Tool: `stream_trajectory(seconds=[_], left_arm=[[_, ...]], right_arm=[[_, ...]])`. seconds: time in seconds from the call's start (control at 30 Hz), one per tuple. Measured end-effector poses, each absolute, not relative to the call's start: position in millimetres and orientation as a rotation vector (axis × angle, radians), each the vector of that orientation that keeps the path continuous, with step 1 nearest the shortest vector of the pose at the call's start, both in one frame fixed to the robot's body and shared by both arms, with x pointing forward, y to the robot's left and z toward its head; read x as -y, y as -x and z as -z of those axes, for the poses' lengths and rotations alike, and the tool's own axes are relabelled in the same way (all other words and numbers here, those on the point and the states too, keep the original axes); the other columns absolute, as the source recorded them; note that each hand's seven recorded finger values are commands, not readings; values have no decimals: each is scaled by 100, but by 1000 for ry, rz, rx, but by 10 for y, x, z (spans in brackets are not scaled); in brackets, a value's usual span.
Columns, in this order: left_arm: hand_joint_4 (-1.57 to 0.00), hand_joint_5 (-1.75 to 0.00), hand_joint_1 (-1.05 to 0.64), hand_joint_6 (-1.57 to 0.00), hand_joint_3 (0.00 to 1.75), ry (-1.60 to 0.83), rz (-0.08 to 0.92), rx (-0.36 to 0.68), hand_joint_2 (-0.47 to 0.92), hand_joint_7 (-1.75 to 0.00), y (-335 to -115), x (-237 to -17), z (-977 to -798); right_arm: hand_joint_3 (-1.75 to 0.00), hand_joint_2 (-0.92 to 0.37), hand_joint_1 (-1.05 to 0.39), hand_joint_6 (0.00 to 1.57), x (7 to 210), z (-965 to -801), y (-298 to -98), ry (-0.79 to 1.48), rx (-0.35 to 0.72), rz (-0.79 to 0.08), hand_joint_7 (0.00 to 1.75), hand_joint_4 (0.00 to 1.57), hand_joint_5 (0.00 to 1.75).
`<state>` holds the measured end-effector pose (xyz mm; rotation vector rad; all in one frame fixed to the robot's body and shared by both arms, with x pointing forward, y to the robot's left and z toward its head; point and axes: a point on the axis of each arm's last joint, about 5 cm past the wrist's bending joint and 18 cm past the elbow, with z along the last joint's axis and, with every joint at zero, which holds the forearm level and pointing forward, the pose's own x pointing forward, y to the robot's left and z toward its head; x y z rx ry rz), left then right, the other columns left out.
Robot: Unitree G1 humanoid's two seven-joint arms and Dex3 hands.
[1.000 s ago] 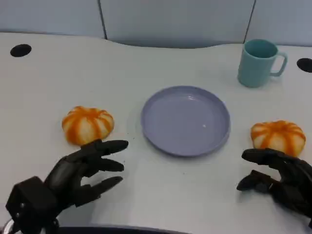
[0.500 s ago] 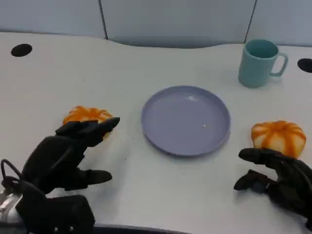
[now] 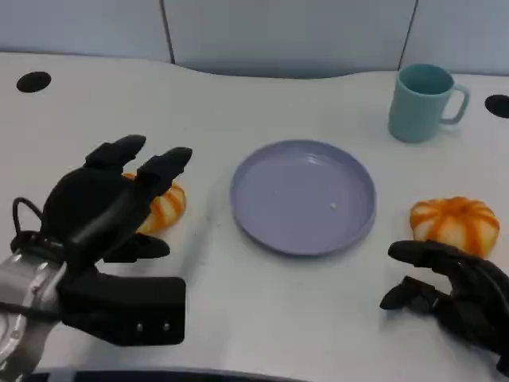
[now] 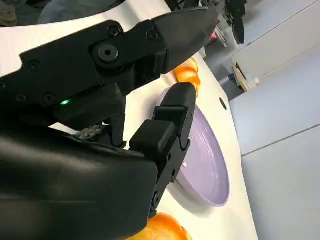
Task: Grasp the bread from the table and place it into the plate.
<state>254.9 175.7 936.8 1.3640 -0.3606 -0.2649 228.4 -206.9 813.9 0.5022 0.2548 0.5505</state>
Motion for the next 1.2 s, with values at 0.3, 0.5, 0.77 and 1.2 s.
stream_trajectory(seconds=[0.3,0.5,0.77,1.2], left_arm=[[0,-2,-57,-5,0,-1482,307,123,81,0,-2874,-1649,-9339],[0,0,-58,-6,0,-1519,331,26,77,-1,-3082,-1541,-9364],[-1,-1,-60,-9,0,-1530,377,-104,77,-2,-3277,-1484,-9308],[-10,-5,-55,-19,0,-1582,422,-183,72,-3,-3377,-1387,-9214]], right_arm=[[-6,-92,-38,84,2070,-8136,-2282,-507,-251,-556,49,68,112],[-5,-92,-38,82,2075,-8139,-2287,-513,-255,-556,49,67,110],[-7,-92,-37,82,2089,-8140,-2283,-513,-252,-562,50,67,112],[-7,-92,-38,82,2106,-8143,-2277,-515,-250,-563,52,68,112]])
